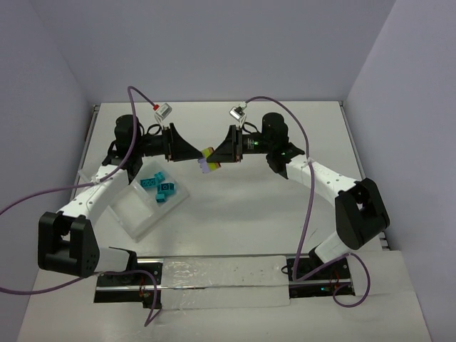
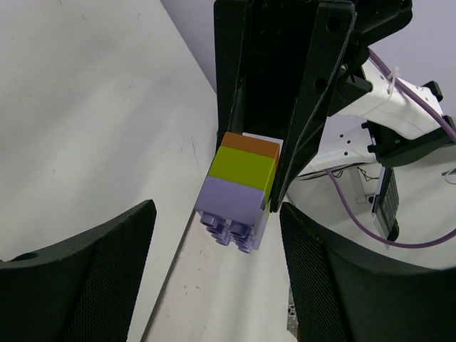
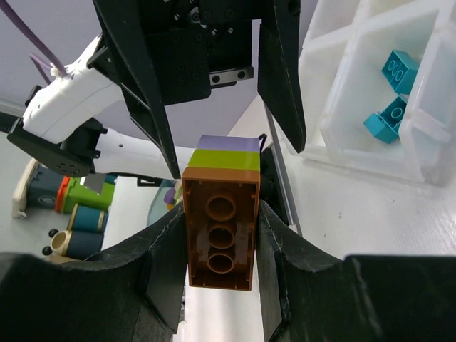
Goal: Sort the legos into containers by color
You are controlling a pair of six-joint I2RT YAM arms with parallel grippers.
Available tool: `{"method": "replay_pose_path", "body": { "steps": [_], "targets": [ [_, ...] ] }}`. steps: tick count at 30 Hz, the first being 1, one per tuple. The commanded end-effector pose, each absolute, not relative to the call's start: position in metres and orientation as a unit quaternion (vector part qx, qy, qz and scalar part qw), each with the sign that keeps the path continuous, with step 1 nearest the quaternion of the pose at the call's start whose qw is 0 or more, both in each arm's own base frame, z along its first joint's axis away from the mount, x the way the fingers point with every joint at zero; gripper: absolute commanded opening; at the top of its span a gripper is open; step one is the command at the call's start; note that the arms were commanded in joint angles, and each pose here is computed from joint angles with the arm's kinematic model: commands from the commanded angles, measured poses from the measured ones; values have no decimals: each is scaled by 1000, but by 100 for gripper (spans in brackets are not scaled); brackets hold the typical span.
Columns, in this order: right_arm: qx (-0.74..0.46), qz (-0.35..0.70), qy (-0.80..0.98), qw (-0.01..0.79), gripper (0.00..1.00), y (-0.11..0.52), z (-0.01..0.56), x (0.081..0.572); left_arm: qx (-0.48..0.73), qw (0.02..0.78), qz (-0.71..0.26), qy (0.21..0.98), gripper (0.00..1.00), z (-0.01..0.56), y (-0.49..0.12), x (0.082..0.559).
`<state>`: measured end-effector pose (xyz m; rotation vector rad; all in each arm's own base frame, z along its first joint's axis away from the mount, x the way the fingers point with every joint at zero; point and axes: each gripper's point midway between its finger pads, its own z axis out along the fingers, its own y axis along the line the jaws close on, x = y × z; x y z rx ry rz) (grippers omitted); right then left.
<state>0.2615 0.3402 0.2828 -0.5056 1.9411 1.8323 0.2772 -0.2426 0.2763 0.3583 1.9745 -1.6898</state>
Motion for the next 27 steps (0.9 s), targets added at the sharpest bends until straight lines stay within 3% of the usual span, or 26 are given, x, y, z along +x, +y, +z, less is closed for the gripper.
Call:
{"method": "replay_pose_path", "body": {
  "steps": [1,5,8,9,10,17,27],
  "targets": [
    [-216,676,666,231,0,346,313,260,170,273,-640,698,70,293,-246,270],
    [-218,673,667,234,0,346,315,261,181,275,-648,687,53,302,-246,264],
    [-215,669,671,238,0,346,314,262,190,288,-649,678,13,309,-245,261],
    [-211,669,672,239,0,346,314,263,189,290,-649,678,3,309,-245,261],
    [-207,669,672,241,0,345,315,263,188,292,-648,678,0,310,-245,260],
    [-161,695,660,234,0,342,306,261,173,297,-642,685,0,300,-239,251],
    [-125,616,736,250,0,339,262,300,146,309,-568,749,0,285,-216,264]
  ]
}}
